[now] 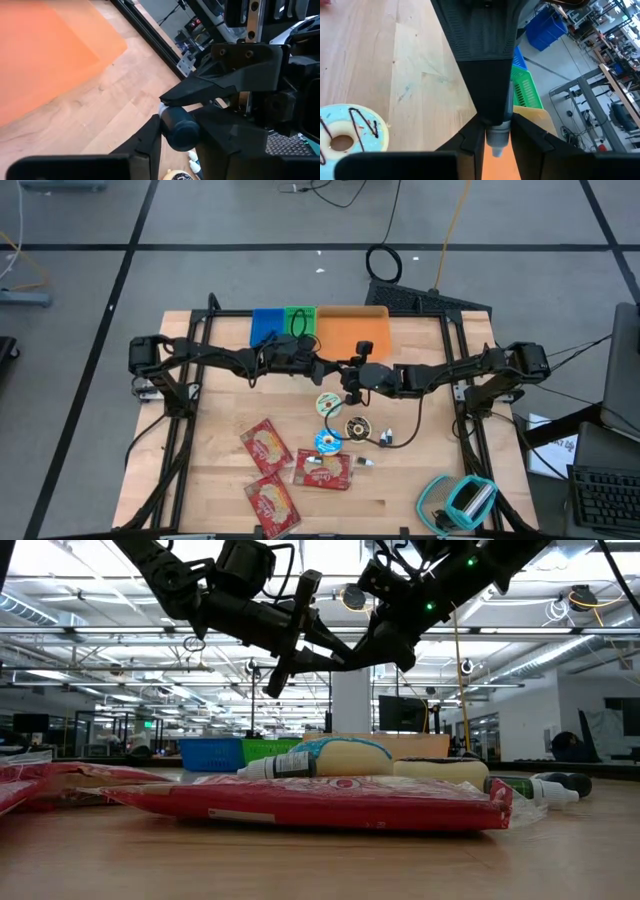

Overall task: Pick & Place Food Item
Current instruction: Put the dark blue food coloring bottle into the blue bin

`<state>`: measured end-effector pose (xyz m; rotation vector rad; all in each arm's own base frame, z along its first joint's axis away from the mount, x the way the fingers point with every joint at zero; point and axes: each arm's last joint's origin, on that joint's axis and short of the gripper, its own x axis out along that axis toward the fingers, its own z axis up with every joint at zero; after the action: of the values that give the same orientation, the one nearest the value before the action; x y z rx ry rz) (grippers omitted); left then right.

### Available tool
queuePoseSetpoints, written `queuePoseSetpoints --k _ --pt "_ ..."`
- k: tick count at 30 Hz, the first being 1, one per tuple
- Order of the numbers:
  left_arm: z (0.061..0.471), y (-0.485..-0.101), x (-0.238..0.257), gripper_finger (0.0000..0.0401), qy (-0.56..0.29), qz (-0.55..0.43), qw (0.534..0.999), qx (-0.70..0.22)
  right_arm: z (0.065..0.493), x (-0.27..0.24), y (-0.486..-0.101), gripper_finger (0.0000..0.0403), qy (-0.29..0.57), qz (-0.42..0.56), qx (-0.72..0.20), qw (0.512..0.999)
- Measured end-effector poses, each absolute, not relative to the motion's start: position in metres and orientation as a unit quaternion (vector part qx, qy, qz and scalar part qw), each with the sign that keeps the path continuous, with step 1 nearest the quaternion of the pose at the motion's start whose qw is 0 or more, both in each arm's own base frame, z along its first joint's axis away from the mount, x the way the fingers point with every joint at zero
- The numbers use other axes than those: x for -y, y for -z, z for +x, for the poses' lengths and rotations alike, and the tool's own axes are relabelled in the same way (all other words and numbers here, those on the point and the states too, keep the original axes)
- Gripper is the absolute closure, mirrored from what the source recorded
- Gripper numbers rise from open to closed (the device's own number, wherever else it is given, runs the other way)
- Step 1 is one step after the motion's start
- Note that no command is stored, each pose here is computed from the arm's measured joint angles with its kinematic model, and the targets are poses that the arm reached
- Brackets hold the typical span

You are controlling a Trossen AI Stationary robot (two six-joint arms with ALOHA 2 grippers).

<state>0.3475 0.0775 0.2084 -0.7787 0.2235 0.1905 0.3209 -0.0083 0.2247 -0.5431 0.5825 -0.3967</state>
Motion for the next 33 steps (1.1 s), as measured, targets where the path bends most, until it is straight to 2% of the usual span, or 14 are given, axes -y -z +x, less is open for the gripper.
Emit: queuePoseSetpoints --k 4,10,18,21,25,29,33 --pt "0.347 -0.208 -0.078 0.0296 -0.092 -0.368 0.919 -0.109 0.321 0.008 -0.225 0.0333 0.19 -0.263 -0.282 0.903" --pt "0.347 -0.208 -0.08 0.0325 -0.091 -0.348 0.926 -0.11 0.321 0.006 -0.224 0.0315 0.189 -0.256 -0.281 0.905" --pt "0.337 -0.225 -0.091 0.0337 -0.092 -0.287 0.949 -0.095 0.316 0.005 -0.233 0.0257 0.227 -0.177 -0.258 0.922" --pt "0.327 -0.238 -0.101 0.0337 -0.123 -0.261 0.955 -0.068 0.307 0.002 -0.24 0.0233 0.22 -0.15 -0.261 0.928" --pt "0.309 -0.243 -0.106 0.0338 -0.139 -0.241 0.957 -0.082 0.293 -0.001 -0.259 0.0211 0.225 -0.126 -0.241 0.936" --pt "0.285 -0.245 -0.111 0.0338 -0.182 -0.213 0.957 -0.072 0.277 -0.005 -0.262 0.0201 0.223 -0.122 -0.228 0.94" --pt "0.256 -0.228 -0.11 0.0338 -0.245 -0.21 0.943 -0.081 0.258 -0.003 -0.263 0.0201 0.232 -0.107 -0.205 0.945"
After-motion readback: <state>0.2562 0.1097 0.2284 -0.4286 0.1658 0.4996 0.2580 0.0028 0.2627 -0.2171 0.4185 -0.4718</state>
